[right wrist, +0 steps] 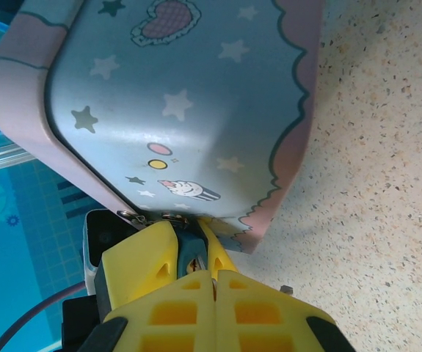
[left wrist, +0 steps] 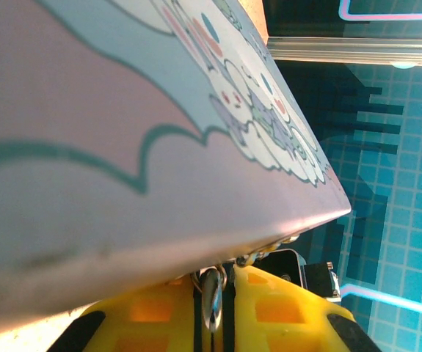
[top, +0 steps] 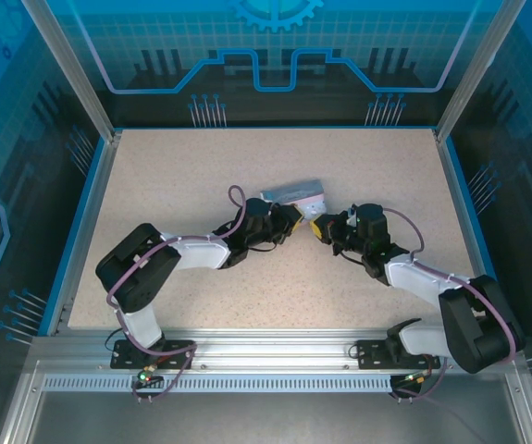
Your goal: Unlock the padlock with the key
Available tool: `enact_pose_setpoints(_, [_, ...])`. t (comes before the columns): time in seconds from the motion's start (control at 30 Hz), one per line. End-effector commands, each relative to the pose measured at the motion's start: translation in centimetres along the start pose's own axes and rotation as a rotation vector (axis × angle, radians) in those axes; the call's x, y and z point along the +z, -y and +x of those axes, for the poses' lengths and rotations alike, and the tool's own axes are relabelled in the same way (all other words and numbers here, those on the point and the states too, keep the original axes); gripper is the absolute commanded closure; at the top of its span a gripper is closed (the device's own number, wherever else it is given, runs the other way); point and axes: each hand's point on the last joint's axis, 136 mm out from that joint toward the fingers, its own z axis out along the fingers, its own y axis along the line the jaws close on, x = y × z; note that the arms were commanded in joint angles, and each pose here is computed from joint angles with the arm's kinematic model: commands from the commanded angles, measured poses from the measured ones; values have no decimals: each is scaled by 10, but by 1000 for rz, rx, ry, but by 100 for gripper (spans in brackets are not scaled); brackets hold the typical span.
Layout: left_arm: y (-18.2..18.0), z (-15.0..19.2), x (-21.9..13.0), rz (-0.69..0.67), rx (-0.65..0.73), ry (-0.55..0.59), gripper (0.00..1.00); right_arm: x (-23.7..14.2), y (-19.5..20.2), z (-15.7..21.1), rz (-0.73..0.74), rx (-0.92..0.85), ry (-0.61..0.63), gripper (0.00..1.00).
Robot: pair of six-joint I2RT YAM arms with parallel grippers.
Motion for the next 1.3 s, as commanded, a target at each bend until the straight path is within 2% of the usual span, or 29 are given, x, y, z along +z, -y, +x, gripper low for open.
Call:
enact_pose_setpoints(0.0, [14, 5, 3, 61, -6, -6, 100, 3, -16, 2, -42, -17, 4, 100])
enact_pose_setpoints(1.27, [5, 7, 4, 43, -10, -4, 100, -2, -22, -2, -56, -24, 17, 100])
